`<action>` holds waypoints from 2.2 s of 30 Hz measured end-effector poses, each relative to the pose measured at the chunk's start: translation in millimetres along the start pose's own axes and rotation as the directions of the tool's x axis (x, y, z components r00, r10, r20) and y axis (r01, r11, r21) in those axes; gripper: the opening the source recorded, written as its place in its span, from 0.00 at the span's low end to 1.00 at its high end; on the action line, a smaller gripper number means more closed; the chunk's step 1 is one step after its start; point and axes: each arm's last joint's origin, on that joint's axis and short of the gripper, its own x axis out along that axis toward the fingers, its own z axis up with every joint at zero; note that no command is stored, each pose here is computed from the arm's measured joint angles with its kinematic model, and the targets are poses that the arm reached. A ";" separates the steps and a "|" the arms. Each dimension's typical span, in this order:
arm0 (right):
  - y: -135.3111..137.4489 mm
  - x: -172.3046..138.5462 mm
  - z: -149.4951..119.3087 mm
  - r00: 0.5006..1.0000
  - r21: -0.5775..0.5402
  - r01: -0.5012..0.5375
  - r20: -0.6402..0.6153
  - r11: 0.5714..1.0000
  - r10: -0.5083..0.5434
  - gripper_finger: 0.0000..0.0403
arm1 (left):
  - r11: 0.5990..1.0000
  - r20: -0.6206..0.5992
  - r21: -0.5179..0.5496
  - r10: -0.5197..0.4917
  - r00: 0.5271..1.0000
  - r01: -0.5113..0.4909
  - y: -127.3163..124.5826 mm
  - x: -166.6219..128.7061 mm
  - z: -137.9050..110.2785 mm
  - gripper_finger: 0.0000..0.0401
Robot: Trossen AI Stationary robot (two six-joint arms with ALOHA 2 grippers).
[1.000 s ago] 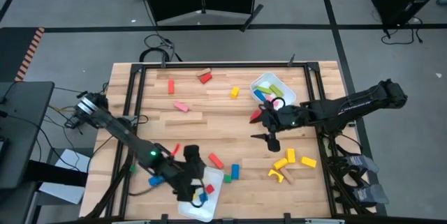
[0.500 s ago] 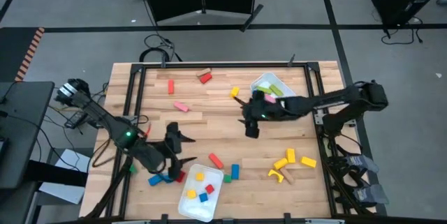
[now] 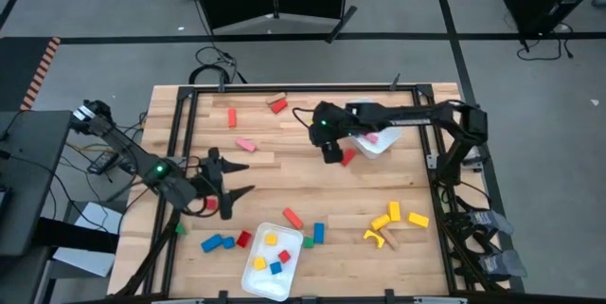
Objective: Sort blocks by size
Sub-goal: Put the red rectangle block into the top white bin
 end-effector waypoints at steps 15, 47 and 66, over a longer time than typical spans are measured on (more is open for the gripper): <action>-47.9 58.1 -30.5 0.938 -0.085 -0.215 -0.296 0.973 0.181 0.66 | 0.997 0.026 0.004 0.078 0.997 -0.078 14.2 1.5 -11.7 0.73; 46.4 47.6 -77.0 0.906 -0.215 -0.273 -0.386 0.938 0.175 0.66 | 0.996 0.046 -0.012 0.089 0.995 -0.088 14.1 2.0 -10.2 0.73; 44.0 48.1 -78.5 0.906 -0.140 -0.317 -0.338 0.938 0.255 0.35 | 0.994 0.062 -0.032 0.104 0.993 -0.102 14.1 1.9 -8.6 0.73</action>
